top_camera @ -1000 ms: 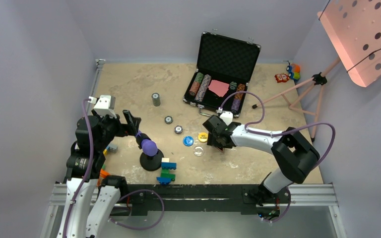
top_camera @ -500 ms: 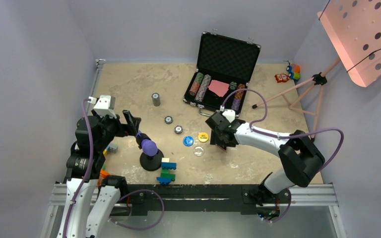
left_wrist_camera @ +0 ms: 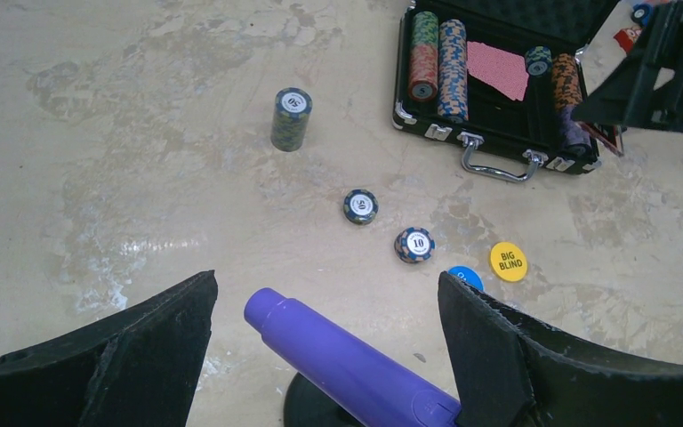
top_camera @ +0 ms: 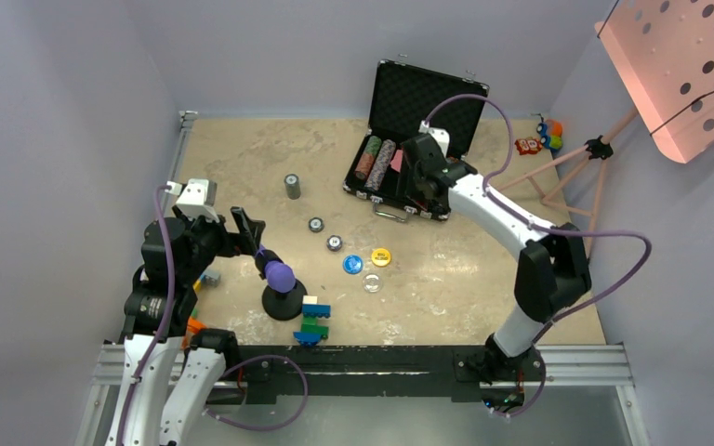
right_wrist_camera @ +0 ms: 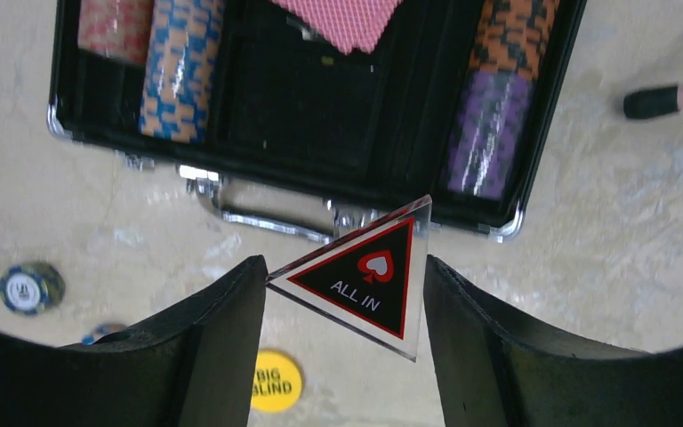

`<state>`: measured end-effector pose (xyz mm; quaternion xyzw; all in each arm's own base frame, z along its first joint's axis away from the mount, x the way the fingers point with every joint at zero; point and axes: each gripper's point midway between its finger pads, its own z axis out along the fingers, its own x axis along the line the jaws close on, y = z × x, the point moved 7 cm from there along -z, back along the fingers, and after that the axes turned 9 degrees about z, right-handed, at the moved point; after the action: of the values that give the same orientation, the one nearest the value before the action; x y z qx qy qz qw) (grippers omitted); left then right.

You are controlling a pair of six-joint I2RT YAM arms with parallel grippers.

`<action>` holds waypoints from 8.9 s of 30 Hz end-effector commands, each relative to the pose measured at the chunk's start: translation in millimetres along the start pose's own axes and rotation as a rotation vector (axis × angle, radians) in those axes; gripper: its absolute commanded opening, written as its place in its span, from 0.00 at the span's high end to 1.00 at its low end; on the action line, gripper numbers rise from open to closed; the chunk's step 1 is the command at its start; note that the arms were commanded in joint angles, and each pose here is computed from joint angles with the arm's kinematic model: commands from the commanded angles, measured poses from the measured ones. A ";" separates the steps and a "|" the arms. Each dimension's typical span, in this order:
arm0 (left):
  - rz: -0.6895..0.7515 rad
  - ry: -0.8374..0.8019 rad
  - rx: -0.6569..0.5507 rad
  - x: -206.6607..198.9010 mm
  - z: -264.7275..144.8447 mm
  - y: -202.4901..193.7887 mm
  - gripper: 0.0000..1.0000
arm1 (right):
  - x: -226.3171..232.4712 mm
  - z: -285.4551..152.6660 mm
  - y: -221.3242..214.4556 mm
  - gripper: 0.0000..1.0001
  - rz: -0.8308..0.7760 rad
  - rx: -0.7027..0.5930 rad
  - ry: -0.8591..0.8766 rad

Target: Pack up texas hold em set

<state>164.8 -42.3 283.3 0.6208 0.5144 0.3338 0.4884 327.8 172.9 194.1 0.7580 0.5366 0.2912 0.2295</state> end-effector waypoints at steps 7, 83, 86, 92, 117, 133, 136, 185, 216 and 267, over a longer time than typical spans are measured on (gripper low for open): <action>0.018 0.001 -0.033 -0.7 -1.1 5.6 0.03 | 27.2 68.2 65.3 0.53 -0.053 -0.046 0.027; 0.044 -0.035 -0.041 -6.9 -4.2 6.2 0.02 | 14.1 -11.6 14.7 0.28 -0.227 0.006 0.164; 0.041 -0.033 -0.038 -6.8 -4.1 5.7 0.02 | 20.1 -28.2 -23.8 0.28 -0.262 0.052 0.185; 0.036 -0.034 -0.037 -7.2 -4.4 5.7 0.02 | 20.9 -42.9 -88.8 0.28 -0.277 0.172 0.204; 0.037 -0.023 -0.037 -5.8 -4.3 4.3 0.02 | 37.8 -3.0 -151.2 0.30 -0.259 0.304 0.156; 0.037 -0.020 -0.034 -5.5 -3.9 3.9 0.02 | 40.4 16.3 -143.4 0.33 -0.254 0.309 0.134; 0.037 -0.021 -0.035 -5.6 -3.8 3.9 0.02 | 39.7 18.8 -144.8 0.35 -0.260 0.309 0.122; 0.037 -0.019 -0.038 -5.6 -4.7 4.4 0.02 | 20.5 -5.3 -49.5 0.66 -0.191 0.105 0.089; 0.039 -0.022 -0.041 -5.8 -4.7 4.7 0.02 | 24.5 104.8 28.4 0.66 -0.153 0.118 0.042; 0.044 0.017 -0.048 -1.9 -8.0 5.3 0.03 | 47.2 -24.8 -75.6 0.37 -0.250 0.118 0.272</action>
<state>159.0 -43.4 285.8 0.6187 0.5085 0.3458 0.4889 307.7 227.2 183.1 0.6472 0.6616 0.3440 0.1585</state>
